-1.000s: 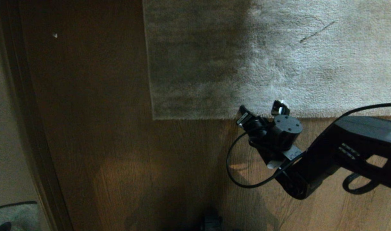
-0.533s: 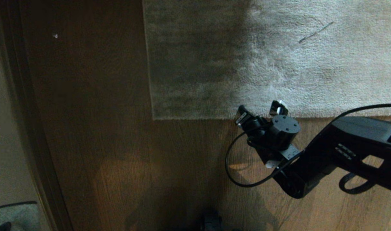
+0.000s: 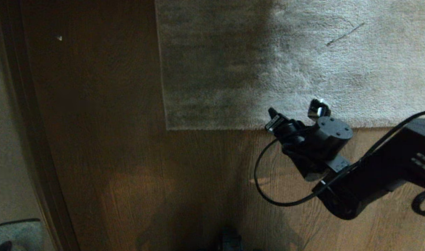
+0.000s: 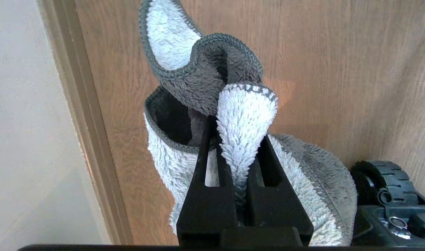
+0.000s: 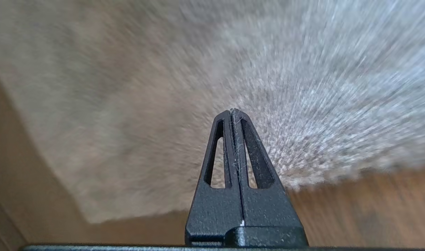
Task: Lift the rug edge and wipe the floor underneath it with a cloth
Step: Lay down the carpet, then put down the rag
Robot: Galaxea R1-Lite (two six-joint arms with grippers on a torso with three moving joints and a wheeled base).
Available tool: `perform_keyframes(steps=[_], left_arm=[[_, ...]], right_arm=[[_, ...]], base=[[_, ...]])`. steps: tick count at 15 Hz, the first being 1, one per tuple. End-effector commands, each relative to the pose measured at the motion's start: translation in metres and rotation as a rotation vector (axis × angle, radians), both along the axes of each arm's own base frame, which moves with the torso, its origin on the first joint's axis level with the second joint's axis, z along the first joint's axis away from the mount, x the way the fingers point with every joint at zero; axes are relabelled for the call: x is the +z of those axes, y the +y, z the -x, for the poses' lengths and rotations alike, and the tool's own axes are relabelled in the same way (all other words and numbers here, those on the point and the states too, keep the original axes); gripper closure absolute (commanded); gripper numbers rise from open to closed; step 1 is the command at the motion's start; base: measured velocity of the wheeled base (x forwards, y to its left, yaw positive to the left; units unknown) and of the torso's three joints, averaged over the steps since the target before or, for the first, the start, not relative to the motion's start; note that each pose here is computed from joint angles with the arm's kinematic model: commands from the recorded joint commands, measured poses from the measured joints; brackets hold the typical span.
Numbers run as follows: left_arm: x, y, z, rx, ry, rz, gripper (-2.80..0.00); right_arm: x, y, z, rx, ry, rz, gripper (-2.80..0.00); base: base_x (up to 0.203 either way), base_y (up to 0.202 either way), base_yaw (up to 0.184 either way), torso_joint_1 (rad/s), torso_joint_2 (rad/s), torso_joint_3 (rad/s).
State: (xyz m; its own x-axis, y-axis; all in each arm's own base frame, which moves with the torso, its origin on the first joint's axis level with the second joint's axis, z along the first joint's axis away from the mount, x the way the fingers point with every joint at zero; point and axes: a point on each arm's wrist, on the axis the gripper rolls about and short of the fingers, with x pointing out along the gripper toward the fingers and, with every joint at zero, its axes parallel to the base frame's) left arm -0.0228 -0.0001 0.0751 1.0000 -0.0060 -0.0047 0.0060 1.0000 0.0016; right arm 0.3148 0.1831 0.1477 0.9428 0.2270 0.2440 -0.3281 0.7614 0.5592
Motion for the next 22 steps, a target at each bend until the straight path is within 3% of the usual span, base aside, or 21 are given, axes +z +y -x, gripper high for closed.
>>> perform_keyframes(steps=[1, 6, 9, 15, 22], left_arm=[[0.000, 0.000, 0.000, 0.000, 0.000, 0.000, 0.00], [0.000, 0.000, 0.000, 0.000, 0.000, 0.000, 0.00], [0.000, 0.000, 0.000, 0.000, 0.000, 0.000, 0.00], [0.000, 0.000, 0.000, 0.000, 0.000, 0.000, 0.00], [0.000, 0.000, 0.000, 0.000, 0.000, 0.000, 0.00]], right_arm=[[0.034, -0.019, 0.034, -0.007, -0.090, -0.022, 0.00], [0.033, -0.052, 0.084, -0.049, -0.066, 0.131, 0.00], [0.029, -0.080, 0.111, -0.101, -0.040, 0.183, 0.00], [0.018, -0.142, 0.161, -0.300, -0.001, 0.227, 0.00], [0.027, -0.173, 0.187, -0.490, -0.066, 0.249, 0.00]], base=[[0.000, 0.000, 0.000, 0.000, 0.00, 0.000], [0.000, 0.000, 0.000, 0.000, 0.00, 0.000], [0.000, 0.000, 0.000, 0.000, 0.00, 0.000], [0.000, 0.000, 0.000, 0.000, 0.00, 0.000], [0.000, 0.000, 0.000, 0.000, 0.00, 0.000]])
